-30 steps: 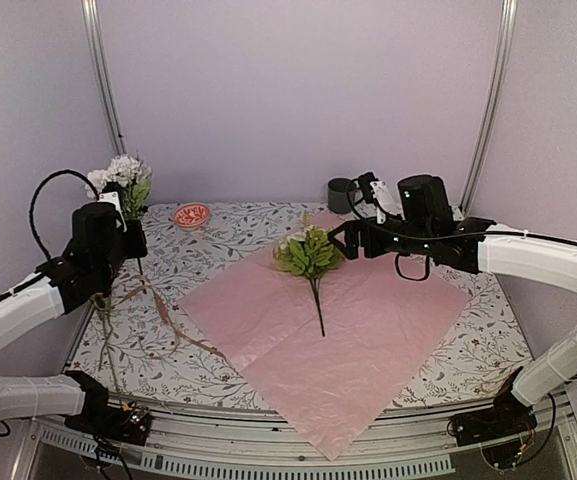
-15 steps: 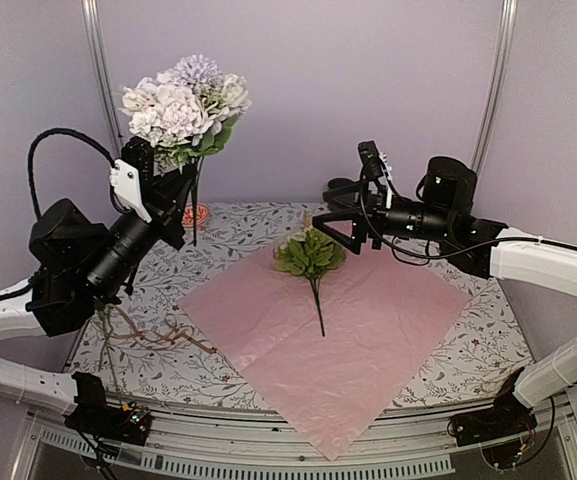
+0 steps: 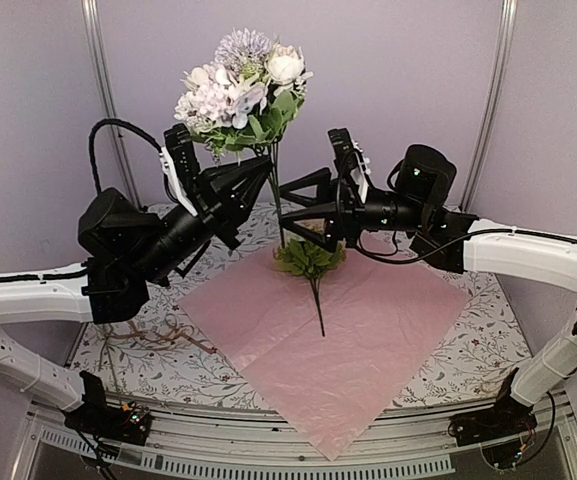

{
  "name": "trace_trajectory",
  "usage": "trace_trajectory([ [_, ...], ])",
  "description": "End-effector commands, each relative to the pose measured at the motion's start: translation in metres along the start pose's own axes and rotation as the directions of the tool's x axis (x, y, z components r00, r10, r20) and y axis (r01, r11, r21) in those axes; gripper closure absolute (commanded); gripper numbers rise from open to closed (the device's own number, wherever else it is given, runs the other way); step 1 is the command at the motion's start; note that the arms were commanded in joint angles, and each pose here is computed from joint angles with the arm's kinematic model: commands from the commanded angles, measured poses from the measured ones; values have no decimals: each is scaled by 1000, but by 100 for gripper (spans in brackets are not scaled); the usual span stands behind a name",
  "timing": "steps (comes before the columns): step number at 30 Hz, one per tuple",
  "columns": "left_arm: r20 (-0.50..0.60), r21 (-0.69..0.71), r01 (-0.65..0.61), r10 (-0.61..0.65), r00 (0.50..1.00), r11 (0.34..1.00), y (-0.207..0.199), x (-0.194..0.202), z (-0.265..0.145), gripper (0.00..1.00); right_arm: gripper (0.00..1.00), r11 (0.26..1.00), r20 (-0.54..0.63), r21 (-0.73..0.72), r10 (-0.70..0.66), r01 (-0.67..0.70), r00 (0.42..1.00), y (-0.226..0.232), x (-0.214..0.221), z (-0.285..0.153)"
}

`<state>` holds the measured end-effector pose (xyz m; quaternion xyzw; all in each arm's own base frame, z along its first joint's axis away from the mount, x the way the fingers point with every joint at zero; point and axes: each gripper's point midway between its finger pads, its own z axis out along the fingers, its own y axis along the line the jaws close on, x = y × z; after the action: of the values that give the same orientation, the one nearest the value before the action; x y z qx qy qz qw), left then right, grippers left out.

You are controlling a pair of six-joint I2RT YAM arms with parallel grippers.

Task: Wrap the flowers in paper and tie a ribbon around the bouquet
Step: Pass from the left arm to the right

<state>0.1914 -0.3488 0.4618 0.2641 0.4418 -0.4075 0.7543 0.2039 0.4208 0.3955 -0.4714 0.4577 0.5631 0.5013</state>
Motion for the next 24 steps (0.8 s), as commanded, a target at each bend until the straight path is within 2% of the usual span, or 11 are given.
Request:
trace_trajectory([
  [1, 93, 72, 82, -89, 992, 994, -13, -23, 5, 100, 44, 1000, 44, 24, -11, 10, 999, -4, -14, 4],
  [2, 87, 75, 85, -92, 992, 994, -13, -21, 6, 100, 52, 1000, 44, 15, -7, 6, 999, -3, -14, 5],
  [5, 70, 78, 100, -106, 992, 992, -14, -12, 8, 100, 56, 1000, 43, 14, 9, -9, 999, -4, -14, 6],
  [9, 53, 62, 113, -116, 992, 992, -12, -7, 6, 100, 99, 999, 48, 39, 12, -13, 999, -5, -16, 3],
  [12, 0, -46, 111, -111, 994, 993, 6, 4, 3, 100, 100, 987, 67, 157, 23, -33, 998, -21, -24, -6],
  [13, -48, -113, 102, -108, 993, 988, 18, 14, 3, 88, 100, 976, 59, 211, 42, -53, 997, -29, -19, -11],
  [15, -185, -269, 58, -110, 976, 962, 48, 44, 1, 41, 100, 939, 49, 327, 93, -104, 994, -52, -11, -25],
  [16, -275, -356, 15, -120, 954, 935, 68, 62, -3, 26, 100, 911, 45, 389, 128, -135, 991, -63, -6, -33],
  [18, -422, -480, -67, -164, 892, 875, 101, 98, -21, 20, 100, 839, 33, 507, 211, -199, 977, -86, 9, -51],
  [20, -498, -596, -124, -244, 832, 794, 134, 124, -49, 18, 100, 734, 17, 631, 313, -253, 950, -108, 34, -73],
  [24, -522, -744, -173, -400, 753, 646, 177, 155, -109, 16, 100, 525, -24, 802, 504, -285, 863, -129, 105, -116],
])
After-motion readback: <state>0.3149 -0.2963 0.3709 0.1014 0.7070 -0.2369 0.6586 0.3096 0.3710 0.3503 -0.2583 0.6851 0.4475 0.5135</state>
